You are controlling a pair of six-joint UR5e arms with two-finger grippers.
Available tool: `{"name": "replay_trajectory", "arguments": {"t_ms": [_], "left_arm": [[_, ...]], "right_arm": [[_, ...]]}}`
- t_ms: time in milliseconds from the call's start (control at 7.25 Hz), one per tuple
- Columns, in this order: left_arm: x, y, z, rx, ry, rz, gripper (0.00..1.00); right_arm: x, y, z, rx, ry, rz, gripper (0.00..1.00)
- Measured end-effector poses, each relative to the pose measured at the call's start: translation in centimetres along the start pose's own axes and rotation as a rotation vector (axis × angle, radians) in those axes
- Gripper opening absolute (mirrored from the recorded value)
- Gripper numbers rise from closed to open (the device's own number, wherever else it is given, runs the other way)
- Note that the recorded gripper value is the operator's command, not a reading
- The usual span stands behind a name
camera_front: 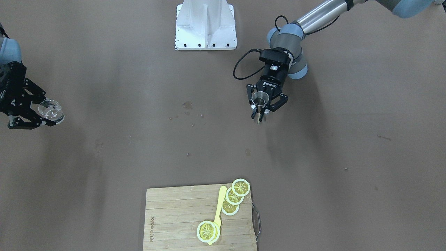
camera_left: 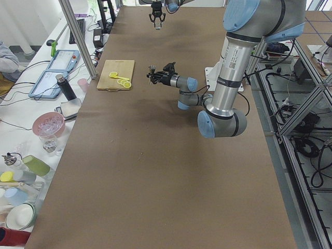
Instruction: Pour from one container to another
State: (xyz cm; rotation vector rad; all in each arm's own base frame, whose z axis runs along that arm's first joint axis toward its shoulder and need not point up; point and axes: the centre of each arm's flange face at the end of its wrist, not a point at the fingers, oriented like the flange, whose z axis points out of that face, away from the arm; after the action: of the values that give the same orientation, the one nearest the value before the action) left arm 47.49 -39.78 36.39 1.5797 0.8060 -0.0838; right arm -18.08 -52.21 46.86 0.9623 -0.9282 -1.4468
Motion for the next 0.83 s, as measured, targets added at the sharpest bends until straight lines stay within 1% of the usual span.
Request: {"name": "replay_trajectory", "arguments": {"t_ms": [276, 552, 828], "left_arm": [[-7.6, 2.6, -2.9, -0.001, 0.005, 0.015, 0.00], [-14.2, 4.3, -5.7, -0.021, -0.005, 0.042, 0.00], [-19.2, 4.1, -6.0, -0.039, -0.035, 0.074, 0.00]], "right_arm": [[0.1, 2.7, 1.1, 0.035, -0.020, -0.014, 0.00], [-0.1, 4.2, 2.3, 0.071, -0.028, -0.065, 0.00], [-0.3, 4.0, 4.1, 0.087, -0.038, -0.105, 0.00]]}}
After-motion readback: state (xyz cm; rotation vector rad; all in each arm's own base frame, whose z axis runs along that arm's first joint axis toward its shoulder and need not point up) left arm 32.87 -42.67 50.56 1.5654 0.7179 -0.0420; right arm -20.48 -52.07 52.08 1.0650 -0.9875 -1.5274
